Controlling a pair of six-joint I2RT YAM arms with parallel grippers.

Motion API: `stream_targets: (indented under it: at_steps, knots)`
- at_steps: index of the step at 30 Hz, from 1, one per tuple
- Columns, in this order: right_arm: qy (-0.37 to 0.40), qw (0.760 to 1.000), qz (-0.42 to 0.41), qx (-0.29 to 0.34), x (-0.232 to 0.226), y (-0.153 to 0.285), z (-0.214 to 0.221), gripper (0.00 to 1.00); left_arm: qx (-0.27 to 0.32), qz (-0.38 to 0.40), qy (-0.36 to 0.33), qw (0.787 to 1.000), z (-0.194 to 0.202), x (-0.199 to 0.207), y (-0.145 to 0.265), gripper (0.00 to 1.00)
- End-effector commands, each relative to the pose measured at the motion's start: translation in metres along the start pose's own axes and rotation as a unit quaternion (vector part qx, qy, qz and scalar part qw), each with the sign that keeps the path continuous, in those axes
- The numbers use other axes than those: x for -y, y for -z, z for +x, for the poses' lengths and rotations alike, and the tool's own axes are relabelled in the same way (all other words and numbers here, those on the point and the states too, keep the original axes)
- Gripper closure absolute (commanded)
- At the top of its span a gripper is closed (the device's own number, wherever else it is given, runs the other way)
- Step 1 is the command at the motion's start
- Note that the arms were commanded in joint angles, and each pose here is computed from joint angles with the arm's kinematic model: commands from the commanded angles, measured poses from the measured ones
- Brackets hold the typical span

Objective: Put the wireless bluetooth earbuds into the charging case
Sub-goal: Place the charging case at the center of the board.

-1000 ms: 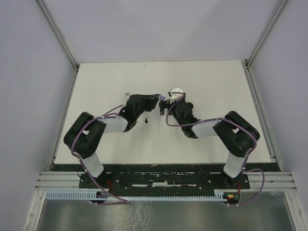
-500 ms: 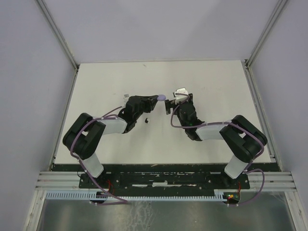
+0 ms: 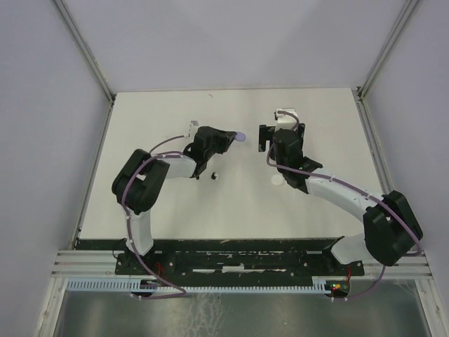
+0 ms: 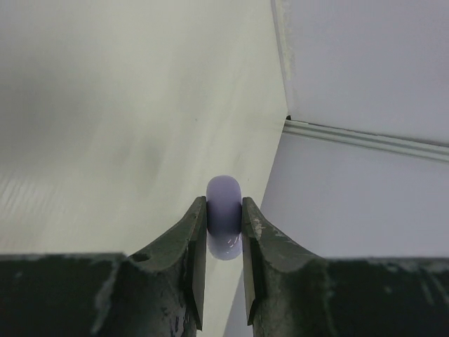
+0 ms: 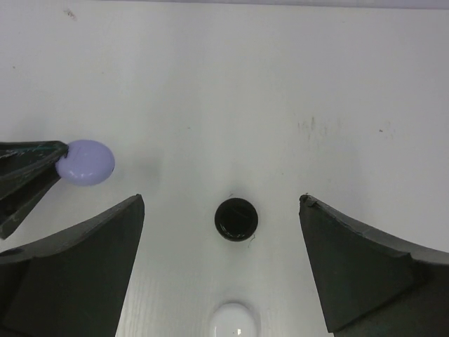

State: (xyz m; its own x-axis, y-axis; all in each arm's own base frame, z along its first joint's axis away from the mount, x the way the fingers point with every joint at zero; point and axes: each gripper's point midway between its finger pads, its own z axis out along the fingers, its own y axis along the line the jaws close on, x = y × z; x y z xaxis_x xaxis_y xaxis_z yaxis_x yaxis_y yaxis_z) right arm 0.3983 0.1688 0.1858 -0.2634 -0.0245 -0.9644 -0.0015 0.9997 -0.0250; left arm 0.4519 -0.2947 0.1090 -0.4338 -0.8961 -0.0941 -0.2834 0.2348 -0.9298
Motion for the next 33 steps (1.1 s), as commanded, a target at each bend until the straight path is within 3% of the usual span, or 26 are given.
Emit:
stream_targets:
  at_steps: [1,14,23,33]
  knots:
    - [-0.002,1.000,0.010,-0.019,0.014,0.012,-0.009,0.00,0.008,0.008,-0.110,0.994,-0.004,0.009,-0.025,0.97]
    - [0.008,0.977,0.000,-0.214,0.023,-0.009,0.041,0.00,0.017,-0.023,-0.224,0.974,-0.010,0.003,-0.073,0.97]
    - [0.000,0.956,0.005,-0.294,0.018,-0.028,0.084,0.00,-0.021,-0.009,-0.224,0.974,-0.009,-0.010,-0.080,0.67]
    - [-0.020,0.943,0.025,-0.331,0.008,-0.052,0.118,0.03,-0.021,-0.009,-0.215,0.976,-0.030,-0.019,-0.074,0.53]
